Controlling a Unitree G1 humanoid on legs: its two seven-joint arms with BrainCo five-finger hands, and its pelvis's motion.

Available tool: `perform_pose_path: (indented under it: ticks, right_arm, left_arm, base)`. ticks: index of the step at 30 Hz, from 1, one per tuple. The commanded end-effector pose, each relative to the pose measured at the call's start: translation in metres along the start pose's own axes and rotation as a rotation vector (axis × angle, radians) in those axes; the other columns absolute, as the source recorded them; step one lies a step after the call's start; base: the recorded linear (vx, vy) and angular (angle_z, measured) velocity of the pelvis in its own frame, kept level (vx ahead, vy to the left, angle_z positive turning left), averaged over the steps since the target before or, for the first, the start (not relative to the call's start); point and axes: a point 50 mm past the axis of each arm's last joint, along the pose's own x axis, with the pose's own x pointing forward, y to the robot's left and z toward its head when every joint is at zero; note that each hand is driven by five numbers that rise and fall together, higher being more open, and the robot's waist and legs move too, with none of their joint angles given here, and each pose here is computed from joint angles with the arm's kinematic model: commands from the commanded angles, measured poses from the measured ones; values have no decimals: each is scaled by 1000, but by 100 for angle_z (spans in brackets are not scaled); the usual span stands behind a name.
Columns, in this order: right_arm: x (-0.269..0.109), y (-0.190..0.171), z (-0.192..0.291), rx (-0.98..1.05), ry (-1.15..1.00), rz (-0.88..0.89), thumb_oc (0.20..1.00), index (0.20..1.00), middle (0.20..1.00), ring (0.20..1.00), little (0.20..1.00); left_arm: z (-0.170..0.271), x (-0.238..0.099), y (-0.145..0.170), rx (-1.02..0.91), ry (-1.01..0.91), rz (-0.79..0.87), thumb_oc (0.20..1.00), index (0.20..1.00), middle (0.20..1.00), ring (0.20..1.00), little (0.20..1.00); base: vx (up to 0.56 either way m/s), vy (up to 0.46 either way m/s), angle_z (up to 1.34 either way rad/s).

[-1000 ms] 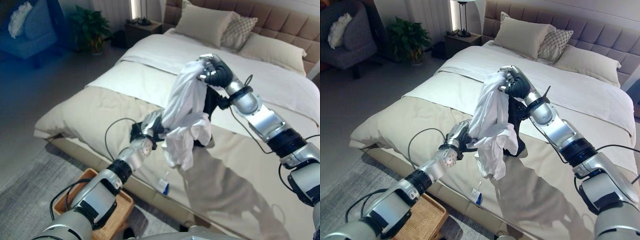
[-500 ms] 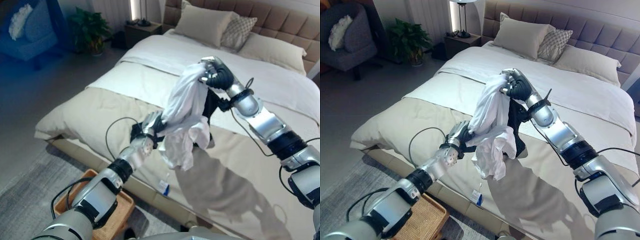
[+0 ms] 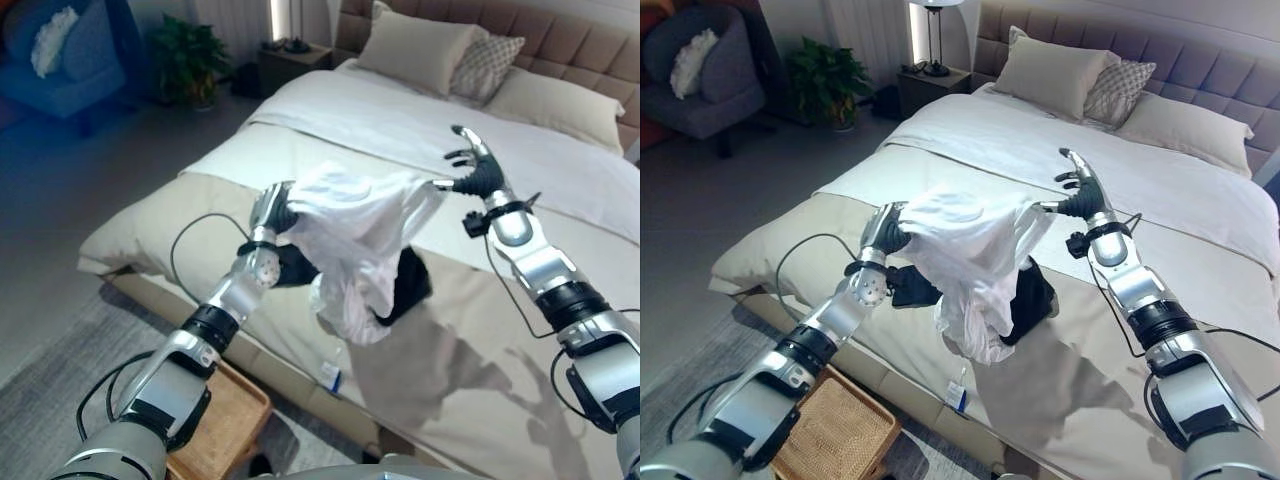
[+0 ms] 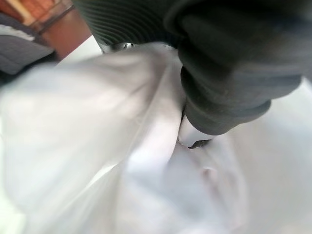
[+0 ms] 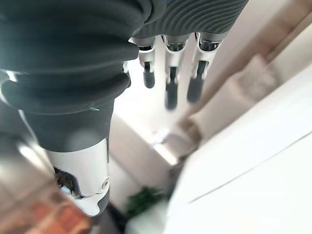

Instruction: Pick up clothes into the bucket

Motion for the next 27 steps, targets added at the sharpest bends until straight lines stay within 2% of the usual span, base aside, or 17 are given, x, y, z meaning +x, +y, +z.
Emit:
perform_pose_path:
  ticks: [1,6,18,27]
  right_arm:
    - [16,-21,34,-37,-127,-116,1000,1000,1000,1000,1000]
    - [14,-22,33,-85,-137,-142,1000,1000,1000,1000,1000]
    - [0,-12,20,-5,-116,-139,1000,1000,1000,1000,1000]
    - [-16,12,0,131,-46,-92,1000,1000,1000,1000,1000]
  left_arm:
    - [29,23,34,-22,-142,163,200,200,200,200,200]
    - [26,19,27,-17,-129,151,200,200,200,200,200]
    - [25,15,18,-29,-117,128,200,200,200,200,200]
    - [67,33,37,-85,-267,192,200,200,200,200,200]
  base:
    - [0,0,0]
    - [0,0,0]
    - [0,0,0]
    - [0,0,0]
